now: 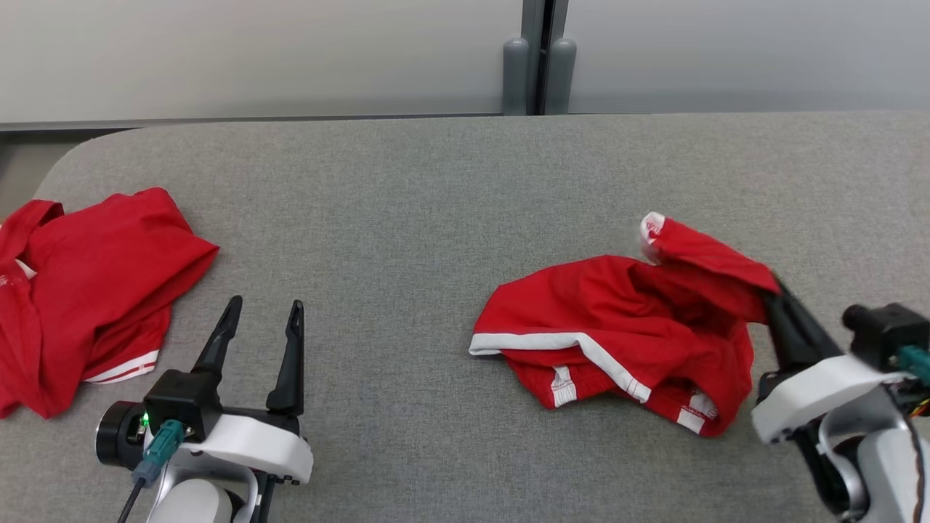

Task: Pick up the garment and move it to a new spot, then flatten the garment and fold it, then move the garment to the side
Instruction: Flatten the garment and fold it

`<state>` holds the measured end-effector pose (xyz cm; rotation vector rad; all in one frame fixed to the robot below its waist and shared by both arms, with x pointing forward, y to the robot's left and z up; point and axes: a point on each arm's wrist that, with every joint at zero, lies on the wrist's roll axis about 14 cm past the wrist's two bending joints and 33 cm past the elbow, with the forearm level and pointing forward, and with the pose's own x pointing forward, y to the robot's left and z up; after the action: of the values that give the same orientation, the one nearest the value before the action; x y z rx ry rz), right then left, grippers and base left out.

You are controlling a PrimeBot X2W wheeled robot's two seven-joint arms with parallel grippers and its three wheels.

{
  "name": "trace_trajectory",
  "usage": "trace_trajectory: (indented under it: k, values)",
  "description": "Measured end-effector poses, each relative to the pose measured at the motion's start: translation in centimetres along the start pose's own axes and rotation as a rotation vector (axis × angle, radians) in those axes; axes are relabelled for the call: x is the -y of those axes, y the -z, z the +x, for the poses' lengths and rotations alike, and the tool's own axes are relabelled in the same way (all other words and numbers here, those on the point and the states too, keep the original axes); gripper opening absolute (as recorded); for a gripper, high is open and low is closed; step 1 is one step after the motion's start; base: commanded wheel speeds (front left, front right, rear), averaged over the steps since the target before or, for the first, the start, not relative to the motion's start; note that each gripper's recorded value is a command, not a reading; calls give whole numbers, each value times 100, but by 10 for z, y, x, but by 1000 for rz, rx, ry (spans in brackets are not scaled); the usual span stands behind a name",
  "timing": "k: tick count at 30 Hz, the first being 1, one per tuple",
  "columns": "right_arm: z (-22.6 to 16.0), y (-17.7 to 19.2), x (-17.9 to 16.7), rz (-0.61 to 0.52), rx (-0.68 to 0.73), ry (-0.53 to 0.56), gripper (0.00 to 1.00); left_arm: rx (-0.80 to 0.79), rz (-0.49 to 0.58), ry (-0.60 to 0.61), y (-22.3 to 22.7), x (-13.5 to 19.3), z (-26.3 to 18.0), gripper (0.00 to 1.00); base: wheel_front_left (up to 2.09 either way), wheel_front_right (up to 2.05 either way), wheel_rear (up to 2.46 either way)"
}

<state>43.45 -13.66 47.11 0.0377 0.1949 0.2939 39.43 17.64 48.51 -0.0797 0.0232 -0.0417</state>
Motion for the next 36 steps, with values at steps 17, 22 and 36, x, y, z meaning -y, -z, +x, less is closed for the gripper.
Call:
trace_trajectory:
  k: [17, 22, 36]
  values:
    - [36, 1, 78, 64, 28, 179, 100, -7, 7, 2, 8, -1, 20, 100, 0, 0, 0]
    - [31, -18, 67, 21, 107, 139, 100, 4, 7, 6, 4, 1, 19, 100, 0, 0, 0]
    - [-34, -39, 21, -33, 175, 72, 100, 27, 26, 34, -7, 7, -3, 100, 0, 0, 0]
